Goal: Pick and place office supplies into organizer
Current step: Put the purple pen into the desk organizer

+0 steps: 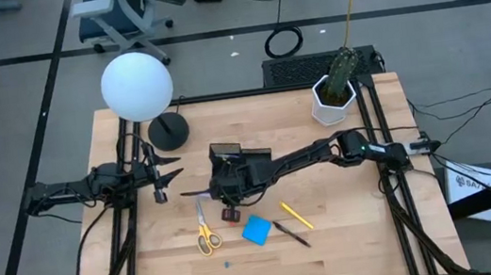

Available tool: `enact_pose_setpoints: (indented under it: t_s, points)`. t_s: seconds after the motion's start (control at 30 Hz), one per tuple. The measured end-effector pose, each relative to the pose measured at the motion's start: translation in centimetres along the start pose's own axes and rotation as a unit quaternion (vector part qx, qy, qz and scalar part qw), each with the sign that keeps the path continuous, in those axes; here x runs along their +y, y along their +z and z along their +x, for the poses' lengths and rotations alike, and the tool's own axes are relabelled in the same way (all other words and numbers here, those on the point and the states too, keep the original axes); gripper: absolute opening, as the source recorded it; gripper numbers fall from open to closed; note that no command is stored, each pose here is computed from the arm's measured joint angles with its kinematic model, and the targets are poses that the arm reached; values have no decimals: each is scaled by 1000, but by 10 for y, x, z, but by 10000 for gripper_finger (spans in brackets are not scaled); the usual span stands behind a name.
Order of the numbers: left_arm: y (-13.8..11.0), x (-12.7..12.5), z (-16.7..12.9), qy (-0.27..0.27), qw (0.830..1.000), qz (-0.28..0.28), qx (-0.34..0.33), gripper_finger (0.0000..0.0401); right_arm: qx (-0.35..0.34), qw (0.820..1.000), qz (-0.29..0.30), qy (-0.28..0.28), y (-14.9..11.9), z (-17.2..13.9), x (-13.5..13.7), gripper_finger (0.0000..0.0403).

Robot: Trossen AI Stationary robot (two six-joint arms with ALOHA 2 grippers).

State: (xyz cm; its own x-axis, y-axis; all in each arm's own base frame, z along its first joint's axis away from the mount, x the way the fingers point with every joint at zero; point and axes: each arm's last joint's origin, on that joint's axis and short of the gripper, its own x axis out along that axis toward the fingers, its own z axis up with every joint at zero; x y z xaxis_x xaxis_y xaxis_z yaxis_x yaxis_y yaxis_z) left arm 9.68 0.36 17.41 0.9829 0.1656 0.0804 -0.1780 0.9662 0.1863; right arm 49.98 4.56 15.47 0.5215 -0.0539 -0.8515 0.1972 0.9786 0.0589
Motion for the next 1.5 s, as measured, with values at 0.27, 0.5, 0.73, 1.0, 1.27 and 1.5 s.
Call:
enact_pose_setpoints:
  t_s: [0.27, 0.5, 0.73, 1.0, 1.27, 1.5]
  points:
    - [0, 0, 0, 0, 1000, 0, 0, 154, -36, 999, -11, -27, 9, -11, -3, 24]
    - [0, 0, 0, 0, 1000, 0, 0, 154, -55, 998, -10, -29, 14, -18, -3, 24]
    - [0, 0, 0, 0, 1000, 1, 0, 154, -60, 997, -8, -44, 15, -18, -3, 24]
    - [0, 0, 0, 0, 1000, 0, 0, 154, -66, 996, -7, -54, 14, -16, -4, 24]
    - [0, 0, 0, 0, 1000, 0, 0, 154, -92, 995, 0, -45, 4, -29, -7, 24]
    - [0, 0, 0, 0, 1000, 0, 0, 154, -199, 979, 41, -11, -31, -71, -20, 24]
